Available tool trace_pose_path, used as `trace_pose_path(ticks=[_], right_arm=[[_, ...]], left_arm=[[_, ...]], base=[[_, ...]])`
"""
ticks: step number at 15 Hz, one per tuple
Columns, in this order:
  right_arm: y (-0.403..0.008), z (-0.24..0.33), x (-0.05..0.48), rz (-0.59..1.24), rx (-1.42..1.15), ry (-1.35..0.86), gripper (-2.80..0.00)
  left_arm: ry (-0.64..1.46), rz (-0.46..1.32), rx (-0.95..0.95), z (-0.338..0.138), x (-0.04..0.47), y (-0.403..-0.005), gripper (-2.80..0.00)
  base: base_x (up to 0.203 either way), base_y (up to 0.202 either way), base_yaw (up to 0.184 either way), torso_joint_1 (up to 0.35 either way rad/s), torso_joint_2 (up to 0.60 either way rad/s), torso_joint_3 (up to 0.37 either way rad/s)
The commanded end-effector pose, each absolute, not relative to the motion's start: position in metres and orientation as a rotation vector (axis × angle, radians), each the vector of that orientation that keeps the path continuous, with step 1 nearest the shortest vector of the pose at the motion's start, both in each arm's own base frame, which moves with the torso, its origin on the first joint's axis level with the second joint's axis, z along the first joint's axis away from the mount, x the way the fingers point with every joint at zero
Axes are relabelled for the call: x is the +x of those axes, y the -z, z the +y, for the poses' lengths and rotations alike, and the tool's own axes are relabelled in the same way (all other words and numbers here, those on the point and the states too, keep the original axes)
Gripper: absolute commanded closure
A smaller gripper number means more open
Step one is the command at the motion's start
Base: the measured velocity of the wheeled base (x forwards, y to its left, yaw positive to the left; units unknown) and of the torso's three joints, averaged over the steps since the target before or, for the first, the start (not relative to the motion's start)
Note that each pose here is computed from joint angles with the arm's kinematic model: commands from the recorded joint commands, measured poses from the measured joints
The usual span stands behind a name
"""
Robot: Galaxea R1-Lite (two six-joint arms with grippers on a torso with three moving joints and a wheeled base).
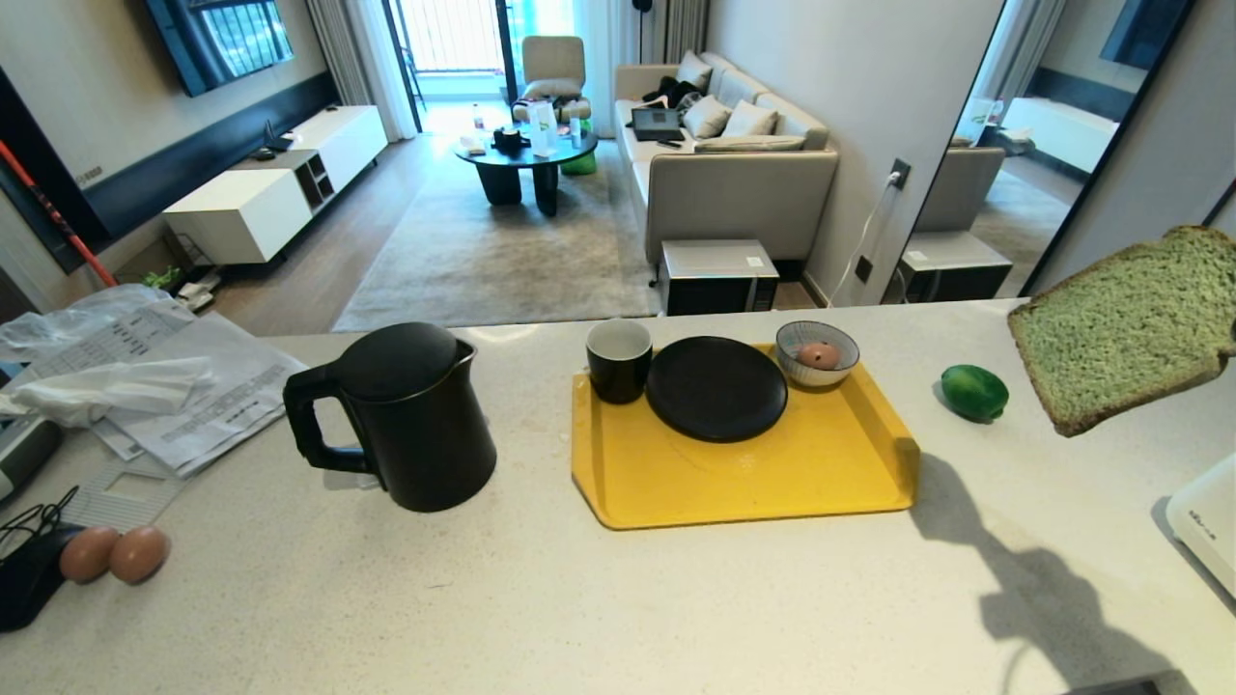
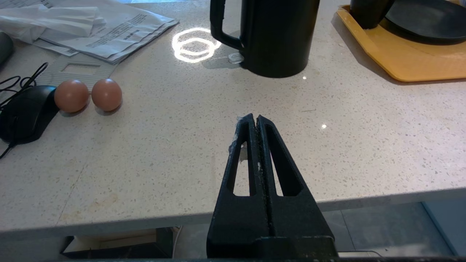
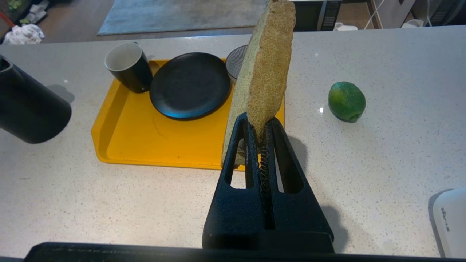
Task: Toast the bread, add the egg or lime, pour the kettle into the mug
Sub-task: Put the bread slices in the toaster
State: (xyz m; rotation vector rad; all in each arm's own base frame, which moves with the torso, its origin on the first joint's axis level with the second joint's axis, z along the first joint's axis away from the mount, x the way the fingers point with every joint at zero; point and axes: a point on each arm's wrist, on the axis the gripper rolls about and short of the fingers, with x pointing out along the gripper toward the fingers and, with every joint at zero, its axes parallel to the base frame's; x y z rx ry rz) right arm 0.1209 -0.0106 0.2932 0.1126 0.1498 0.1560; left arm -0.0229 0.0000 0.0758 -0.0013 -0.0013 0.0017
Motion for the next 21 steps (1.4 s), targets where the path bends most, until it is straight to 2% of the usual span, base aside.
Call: trace_pose_path(ticks=[1, 7, 12, 21], right_arm=[[-0.292, -0.011, 0.121, 0.152, 0.105, -0.158, 0.0], [-0.288, -0.009, 0.103, 0.128, 0.067, -0.14, 0.0], [-0.265, -0.007, 0.089, 0.17, -0.04, -0.115, 0.0], [-0.272, -0.007, 0.084, 0.132, -0.047, -0.097, 0.0]], left_arm=[[-0.002, 0.0, -0.002, 0.0, -0.023, -0.075, 0.0], [-0.002, -0.001, -0.002, 0.0, -0.023, -0.076, 0.0], [-0.002, -0.002, -0.002, 0.0, -0.023, -0.076, 0.0], [-0.002, -0.002, -0.002, 0.0, -0.023, -0.076, 0.0]], base=[[0.0, 0.0, 0.0, 0.0, 0.0, 0.0], [0.0, 0.0, 0.0, 0.0, 0.0, 0.0], [0.0, 0.0, 0.0, 0.0, 0.0, 0.0], [0.0, 0.0, 0.0, 0.0, 0.0, 0.0]])
